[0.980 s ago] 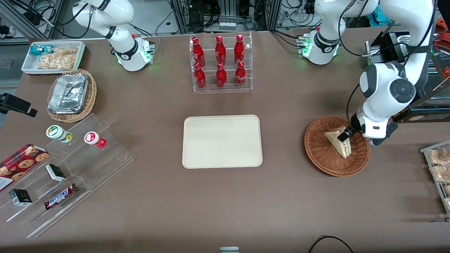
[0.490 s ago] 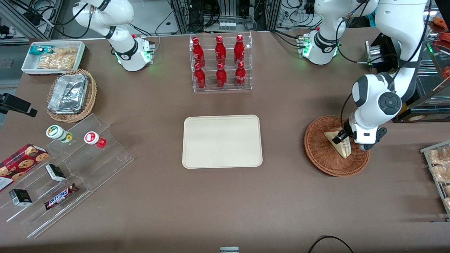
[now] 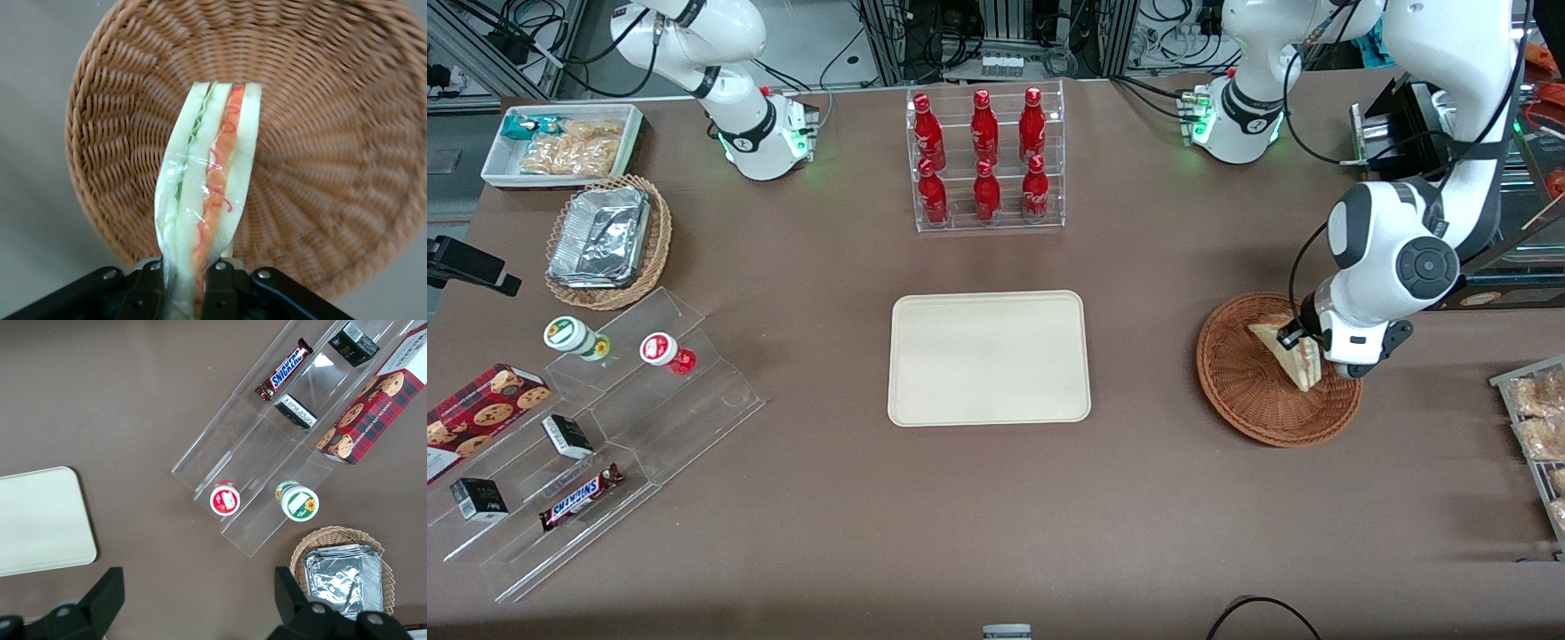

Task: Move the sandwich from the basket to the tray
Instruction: 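Lift the sandwich and carry it with the left gripper to the tray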

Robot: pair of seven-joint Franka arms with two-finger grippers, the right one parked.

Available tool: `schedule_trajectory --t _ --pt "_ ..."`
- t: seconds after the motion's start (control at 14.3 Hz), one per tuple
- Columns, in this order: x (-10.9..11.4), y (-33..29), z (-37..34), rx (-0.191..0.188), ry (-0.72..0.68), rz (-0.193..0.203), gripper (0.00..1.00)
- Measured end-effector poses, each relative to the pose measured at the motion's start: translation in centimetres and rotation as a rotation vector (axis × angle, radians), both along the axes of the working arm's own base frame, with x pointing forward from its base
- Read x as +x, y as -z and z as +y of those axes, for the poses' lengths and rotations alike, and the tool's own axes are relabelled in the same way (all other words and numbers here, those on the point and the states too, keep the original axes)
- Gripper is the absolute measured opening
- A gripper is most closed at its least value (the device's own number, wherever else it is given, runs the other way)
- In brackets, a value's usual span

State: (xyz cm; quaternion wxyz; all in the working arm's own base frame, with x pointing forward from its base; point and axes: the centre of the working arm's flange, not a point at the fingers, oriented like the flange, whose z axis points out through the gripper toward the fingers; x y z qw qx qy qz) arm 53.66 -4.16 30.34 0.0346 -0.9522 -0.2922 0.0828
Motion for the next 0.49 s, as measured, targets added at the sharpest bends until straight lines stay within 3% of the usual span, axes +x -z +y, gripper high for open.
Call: schedule_trajectory --t 0.21,0.49 --pt "1.3 -4.1 -5.1 -0.032 0.266 0.049 0.15" --pt "2.6 -4.9 -13.5 -0.062 0.498 0.038 0.15"
